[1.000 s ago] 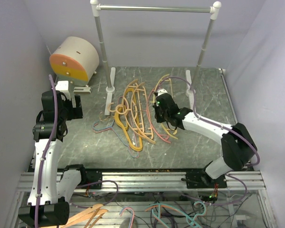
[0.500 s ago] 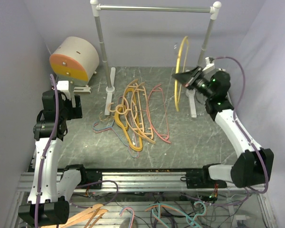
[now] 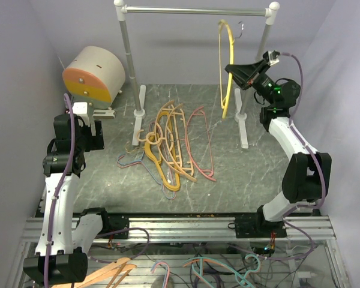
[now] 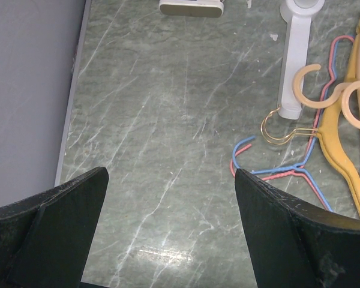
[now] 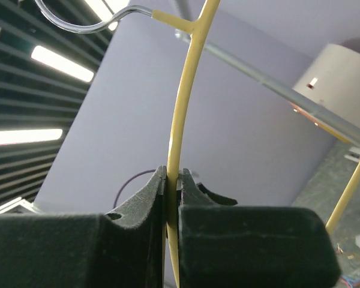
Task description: Organize the hangers
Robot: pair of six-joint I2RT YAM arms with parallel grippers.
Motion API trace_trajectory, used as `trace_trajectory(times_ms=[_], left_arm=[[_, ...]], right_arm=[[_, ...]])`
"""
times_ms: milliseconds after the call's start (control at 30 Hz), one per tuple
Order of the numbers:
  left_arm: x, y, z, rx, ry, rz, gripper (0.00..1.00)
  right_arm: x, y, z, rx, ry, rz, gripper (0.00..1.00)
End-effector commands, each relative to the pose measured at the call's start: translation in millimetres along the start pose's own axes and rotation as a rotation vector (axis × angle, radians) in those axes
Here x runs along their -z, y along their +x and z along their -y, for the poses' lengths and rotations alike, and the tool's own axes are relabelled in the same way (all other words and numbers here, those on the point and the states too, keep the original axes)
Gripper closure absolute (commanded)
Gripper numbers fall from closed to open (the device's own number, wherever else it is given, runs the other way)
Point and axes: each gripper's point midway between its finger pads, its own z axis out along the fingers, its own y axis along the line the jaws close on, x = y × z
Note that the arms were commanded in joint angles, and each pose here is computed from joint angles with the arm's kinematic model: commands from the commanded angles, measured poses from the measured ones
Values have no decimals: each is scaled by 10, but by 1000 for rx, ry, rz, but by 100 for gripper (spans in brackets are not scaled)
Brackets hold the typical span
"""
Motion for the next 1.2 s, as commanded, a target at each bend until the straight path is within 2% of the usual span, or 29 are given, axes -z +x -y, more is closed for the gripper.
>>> trace_trajectory(times_ms=[0, 133, 400, 700, 1167], left_arm=[[-30, -47, 20, -10, 16, 24, 1], [-26, -41, 30, -12, 20, 24, 1], [-22, -36, 28, -17, 18, 24, 1], [-39, -25, 45, -23, 25, 18, 1], [-44, -17, 44, -27, 24, 17, 1]], right_arm=[[-41, -72, -737, 125, -175, -21, 100], [-86, -171, -808, 138, -180, -10, 100], [-138, -378, -571, 66, -134, 24, 100], [-225, -597, -479, 72, -89, 50, 100], [-74, -798, -151, -70, -22, 110, 100]])
